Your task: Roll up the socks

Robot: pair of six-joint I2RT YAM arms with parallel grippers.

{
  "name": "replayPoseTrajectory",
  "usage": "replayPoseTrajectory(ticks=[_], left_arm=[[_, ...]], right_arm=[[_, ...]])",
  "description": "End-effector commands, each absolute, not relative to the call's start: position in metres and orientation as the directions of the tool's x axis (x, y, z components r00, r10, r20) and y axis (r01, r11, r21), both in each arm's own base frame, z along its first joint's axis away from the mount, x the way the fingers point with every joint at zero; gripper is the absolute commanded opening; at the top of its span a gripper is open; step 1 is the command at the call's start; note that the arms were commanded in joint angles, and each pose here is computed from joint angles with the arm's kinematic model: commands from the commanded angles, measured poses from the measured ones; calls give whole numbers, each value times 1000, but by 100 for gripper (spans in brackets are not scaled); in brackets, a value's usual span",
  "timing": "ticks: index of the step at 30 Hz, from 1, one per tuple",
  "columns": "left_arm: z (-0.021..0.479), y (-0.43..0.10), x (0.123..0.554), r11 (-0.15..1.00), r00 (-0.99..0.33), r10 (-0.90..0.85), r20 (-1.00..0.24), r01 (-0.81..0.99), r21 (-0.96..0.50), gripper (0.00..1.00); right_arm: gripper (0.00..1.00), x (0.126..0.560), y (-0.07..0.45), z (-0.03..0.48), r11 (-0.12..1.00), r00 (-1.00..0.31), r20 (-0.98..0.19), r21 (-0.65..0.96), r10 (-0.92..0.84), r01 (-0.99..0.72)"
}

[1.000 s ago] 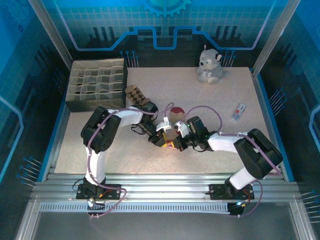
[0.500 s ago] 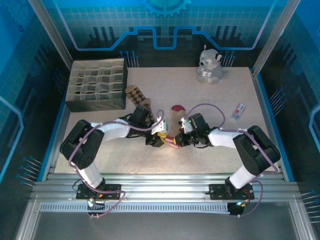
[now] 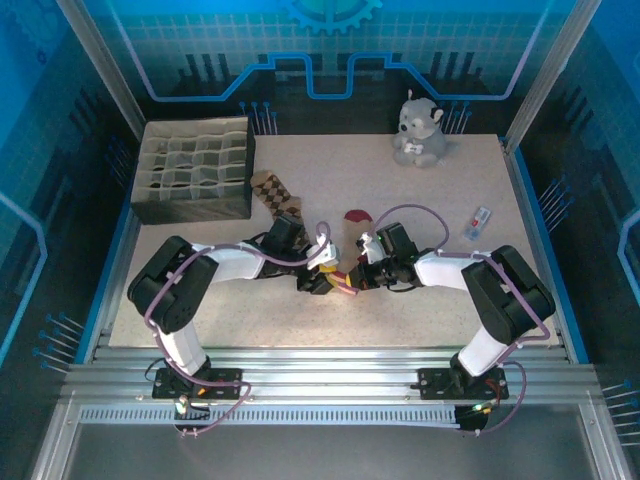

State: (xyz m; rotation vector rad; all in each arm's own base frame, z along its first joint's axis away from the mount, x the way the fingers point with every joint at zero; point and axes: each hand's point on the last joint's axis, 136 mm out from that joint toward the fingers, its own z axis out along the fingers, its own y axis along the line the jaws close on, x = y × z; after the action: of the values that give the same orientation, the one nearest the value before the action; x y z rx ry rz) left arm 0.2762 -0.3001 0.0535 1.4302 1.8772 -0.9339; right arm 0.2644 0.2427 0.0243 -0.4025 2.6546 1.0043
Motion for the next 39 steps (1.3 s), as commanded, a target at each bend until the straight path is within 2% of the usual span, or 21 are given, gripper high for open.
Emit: replayPoseTrajectory(ticks=[1, 5, 13, 17, 19, 21, 24, 27, 33, 39], left_arm=[[55, -309, 282, 170, -265, 526, -808, 964, -205, 49], [47, -310, 278, 164, -298, 530, -794, 955, -249, 47], [37, -311, 270, 164, -391, 551, -737, 917, -364, 19], [28, -314, 268, 206, -450, 583, -677, 887, -413, 13], [22, -315, 268, 245, -480, 598, -641, 872, -424, 11], [15, -315, 269, 292, -517, 621, -589, 850, -439, 7], [7, -315, 268, 341, -552, 646, -527, 826, -448, 5], [3, -317, 266, 368, -577, 656, -486, 807, -461, 5], [2, -321, 266, 429, -633, 654, -413, 761, -487, 4], [-2, -322, 271, 494, -696, 645, -316, 695, -522, 4]], right_arm=[[0, 225, 210, -21, 821, -978, -129, 532, -164, -208], [0, 223, 210, -20, 818, -979, -123, 537, -165, -205], [0, 220, 207, -16, 827, -981, -102, 528, -165, -194], [0, 219, 205, -9, 828, -983, -109, 529, -150, -185], [6, 218, 205, -3, 829, -983, -119, 528, -142, -184], [18, 218, 202, 6, 834, -981, -141, 519, -133, -188], [32, 219, 200, 23, 840, -972, -197, 500, -127, -211], [38, 221, 195, 41, 851, -961, -252, 475, -115, -226], [39, 220, 175, 80, 892, -919, -370, 358, -133, -274], [37, 212, 161, 119, 875, -771, -523, 90, -365, -476]])
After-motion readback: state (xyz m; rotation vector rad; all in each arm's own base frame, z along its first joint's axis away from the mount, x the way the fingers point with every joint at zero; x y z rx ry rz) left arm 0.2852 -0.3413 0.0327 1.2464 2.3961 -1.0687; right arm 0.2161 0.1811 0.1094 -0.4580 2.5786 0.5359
